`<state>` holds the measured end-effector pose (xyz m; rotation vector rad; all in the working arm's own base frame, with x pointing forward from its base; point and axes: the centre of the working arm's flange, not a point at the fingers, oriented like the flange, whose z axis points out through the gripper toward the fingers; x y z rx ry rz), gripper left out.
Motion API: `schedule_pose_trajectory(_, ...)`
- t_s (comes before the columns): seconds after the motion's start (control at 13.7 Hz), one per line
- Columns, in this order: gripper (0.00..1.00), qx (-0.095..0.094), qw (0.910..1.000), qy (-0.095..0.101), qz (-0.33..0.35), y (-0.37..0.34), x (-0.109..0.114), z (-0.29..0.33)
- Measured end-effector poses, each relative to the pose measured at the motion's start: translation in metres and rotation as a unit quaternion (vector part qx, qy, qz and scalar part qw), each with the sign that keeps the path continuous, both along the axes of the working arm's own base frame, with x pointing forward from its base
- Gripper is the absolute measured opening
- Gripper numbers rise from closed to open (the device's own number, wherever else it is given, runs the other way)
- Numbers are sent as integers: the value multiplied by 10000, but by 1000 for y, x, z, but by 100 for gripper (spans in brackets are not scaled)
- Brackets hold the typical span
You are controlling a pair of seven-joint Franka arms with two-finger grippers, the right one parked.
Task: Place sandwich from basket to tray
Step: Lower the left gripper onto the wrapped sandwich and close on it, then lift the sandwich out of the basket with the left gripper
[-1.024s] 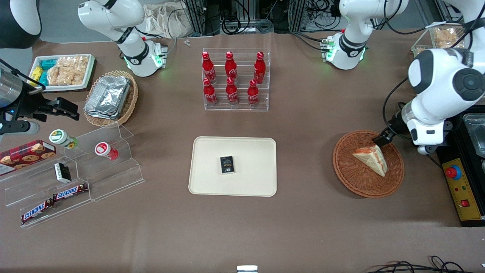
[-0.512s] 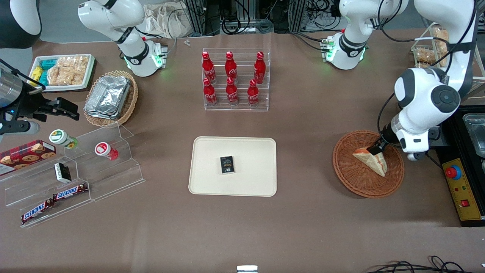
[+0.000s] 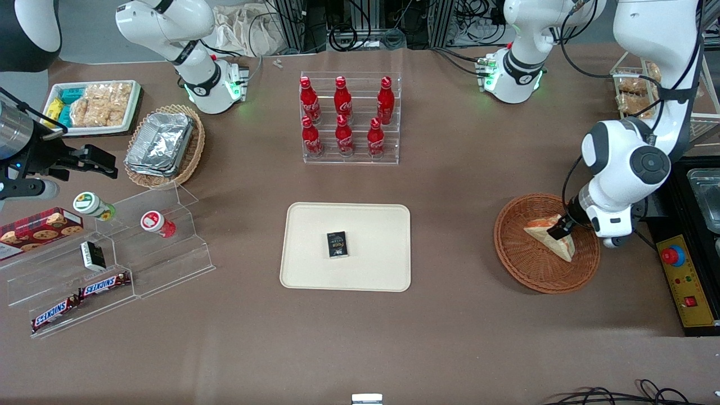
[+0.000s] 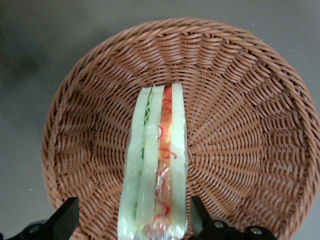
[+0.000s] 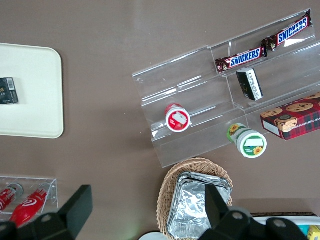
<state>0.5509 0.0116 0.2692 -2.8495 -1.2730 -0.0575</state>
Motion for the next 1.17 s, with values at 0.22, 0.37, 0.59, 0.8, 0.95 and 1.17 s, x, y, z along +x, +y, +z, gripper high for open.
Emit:
schedule_pose_trajectory(0.22,100,2,10000,-22,7,2,2,-16)
schedule_pose_trajectory(0.37,100,1,10000,-62,3,2,3,-22)
schedule_pose_trajectory(0.59,84,-3,9999,-102,37,1,4,-29)
schedule_pose_trajectory(0.8,49,-5,9999,-141,67,1,5,-29)
schedule_pose_trajectory(0.95,38,-6,9997,-229,65,1,7,-24)
schedule_pose_trajectory(1.17,34,6,9993,-372,38,-1,11,12)
